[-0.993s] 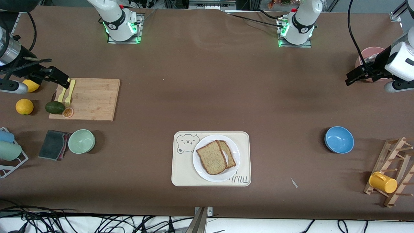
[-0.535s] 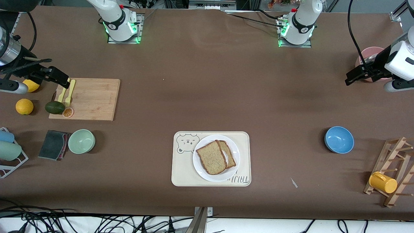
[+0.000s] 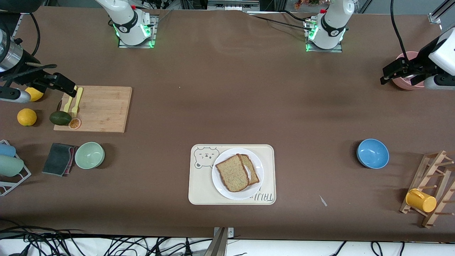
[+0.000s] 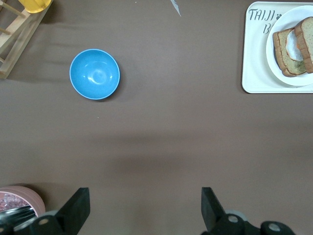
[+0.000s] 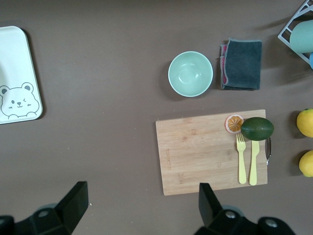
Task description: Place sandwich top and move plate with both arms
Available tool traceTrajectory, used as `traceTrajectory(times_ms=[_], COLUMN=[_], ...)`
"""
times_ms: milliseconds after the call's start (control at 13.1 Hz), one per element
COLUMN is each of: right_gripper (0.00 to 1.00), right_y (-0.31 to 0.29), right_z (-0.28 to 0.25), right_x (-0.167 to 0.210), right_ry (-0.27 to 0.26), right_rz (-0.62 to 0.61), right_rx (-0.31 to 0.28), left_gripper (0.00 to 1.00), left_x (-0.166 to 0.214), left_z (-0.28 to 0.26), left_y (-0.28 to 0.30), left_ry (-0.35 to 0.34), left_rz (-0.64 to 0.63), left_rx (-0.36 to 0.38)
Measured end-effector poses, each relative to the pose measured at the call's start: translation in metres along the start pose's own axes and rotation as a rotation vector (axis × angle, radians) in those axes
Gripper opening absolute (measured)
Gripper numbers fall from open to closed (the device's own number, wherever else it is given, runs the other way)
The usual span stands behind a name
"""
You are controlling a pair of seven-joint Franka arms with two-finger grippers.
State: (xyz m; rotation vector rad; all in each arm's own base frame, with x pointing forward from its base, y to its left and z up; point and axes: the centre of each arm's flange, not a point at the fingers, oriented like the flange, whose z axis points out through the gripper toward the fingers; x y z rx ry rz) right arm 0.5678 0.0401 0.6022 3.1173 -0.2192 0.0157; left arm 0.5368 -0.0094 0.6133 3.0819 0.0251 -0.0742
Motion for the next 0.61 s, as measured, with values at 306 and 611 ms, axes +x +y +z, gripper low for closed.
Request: traceTrajectory(times_ms=[306,611], right_gripper=[1.00,1.00], right_y=[0.0000,0.0000], right_z=[-0.0002,-0.0002], right_x=[0.0000,0.0000], right_ry=[0.000,0.000], right_rz=[0.000,0.000], right_rx=[0.000,0.000], left_gripper=[1.00,1.00], left_x=[0.0125,0.0131], left_z=[0.0050,0.0042], left_y=[0.0027,0.0036], left_ry=[0.042,0.046], left_rz=[0.002,0.003], left_rx=[-0.020,-0.023])
